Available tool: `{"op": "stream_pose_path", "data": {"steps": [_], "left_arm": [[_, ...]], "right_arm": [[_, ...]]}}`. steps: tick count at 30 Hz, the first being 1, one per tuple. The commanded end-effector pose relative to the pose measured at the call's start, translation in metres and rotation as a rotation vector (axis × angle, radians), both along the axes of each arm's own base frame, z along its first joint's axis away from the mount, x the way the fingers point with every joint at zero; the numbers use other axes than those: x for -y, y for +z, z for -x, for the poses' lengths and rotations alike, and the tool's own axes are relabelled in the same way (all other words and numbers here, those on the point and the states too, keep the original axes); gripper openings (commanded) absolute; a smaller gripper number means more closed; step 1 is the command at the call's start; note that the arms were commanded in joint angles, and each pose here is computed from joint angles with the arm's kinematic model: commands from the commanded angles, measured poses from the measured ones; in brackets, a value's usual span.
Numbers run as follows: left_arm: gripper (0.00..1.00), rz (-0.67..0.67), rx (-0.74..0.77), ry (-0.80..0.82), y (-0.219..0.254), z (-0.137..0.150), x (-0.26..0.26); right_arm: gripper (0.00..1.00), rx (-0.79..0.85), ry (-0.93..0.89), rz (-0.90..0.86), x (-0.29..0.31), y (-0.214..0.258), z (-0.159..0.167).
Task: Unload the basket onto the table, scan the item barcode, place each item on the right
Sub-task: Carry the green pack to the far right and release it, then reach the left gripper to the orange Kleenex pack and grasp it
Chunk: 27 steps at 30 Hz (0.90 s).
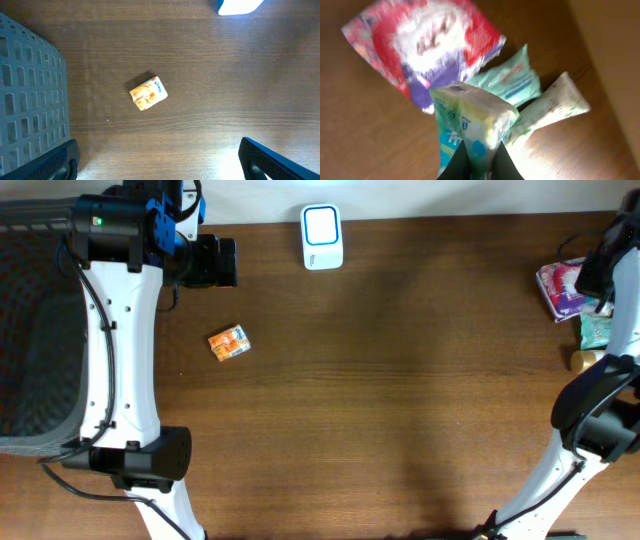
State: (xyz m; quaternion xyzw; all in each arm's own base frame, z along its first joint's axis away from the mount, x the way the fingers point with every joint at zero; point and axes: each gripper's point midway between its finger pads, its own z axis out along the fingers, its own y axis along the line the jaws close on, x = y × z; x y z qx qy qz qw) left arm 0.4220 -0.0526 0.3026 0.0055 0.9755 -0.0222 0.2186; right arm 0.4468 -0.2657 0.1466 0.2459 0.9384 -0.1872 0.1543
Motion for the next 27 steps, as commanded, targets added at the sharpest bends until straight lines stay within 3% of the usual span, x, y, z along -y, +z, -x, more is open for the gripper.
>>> {"op": "stream_pose_path", "data": {"steps": [1,2,5,8,10,13,16,18,21,27], "left_arm": [[0.99,-0.003,0.003,0.011,0.001,0.0,-0.003],[0.99,-0.003,0.003,0.011,0.001,0.0,-0.003],[0.99,-0.003,0.003,0.011,0.001,0.0,-0.003],[0.99,-0.003,0.003,0.011,0.001,0.0,-0.003],[0.99,-0.003,0.003,0.011,0.001,0.0,-0.003],[0.99,-0.003,0.003,0.011,0.001,0.0,-0.003],[0.99,-0.003,0.003,0.011,0.001,0.0,-0.003],[0.99,-0.003,0.003,0.011,0.001,0.0,-0.003],[0.99,-0.003,0.003,0.011,0.001,0.0,-0.003],[0.99,-0.003,0.003,0.011,0.001,0.0,-0.003]], "right_arm": [[0.14,-0.039,-0.005,-0.074,-0.009,-0.037,0.005],[0.34,-0.049,-0.005,-0.079,-0.01,-0.044,0.007],[0.37,-0.049,-0.005,-0.079,-0.01,-0.044,0.007],[0.58,-0.035,-0.004,-0.073,-0.011,-0.034,0.008],[0.65,0.015,0.018,-0.106,-0.019,-0.021,0.002],[0.78,0.201,0.139,-0.28,-0.063,0.022,-0.023],[0.84,0.357,0.305,-0.547,-0.127,0.061,-0.036],[0.98,0.419,0.415,-0.776,-0.176,0.08,-0.036],[0.99,0.387,0.445,-0.878,-0.205,0.08,-0.03],[0.99,0.319,0.414,-0.742,-0.197,0.065,-0.031]]}}
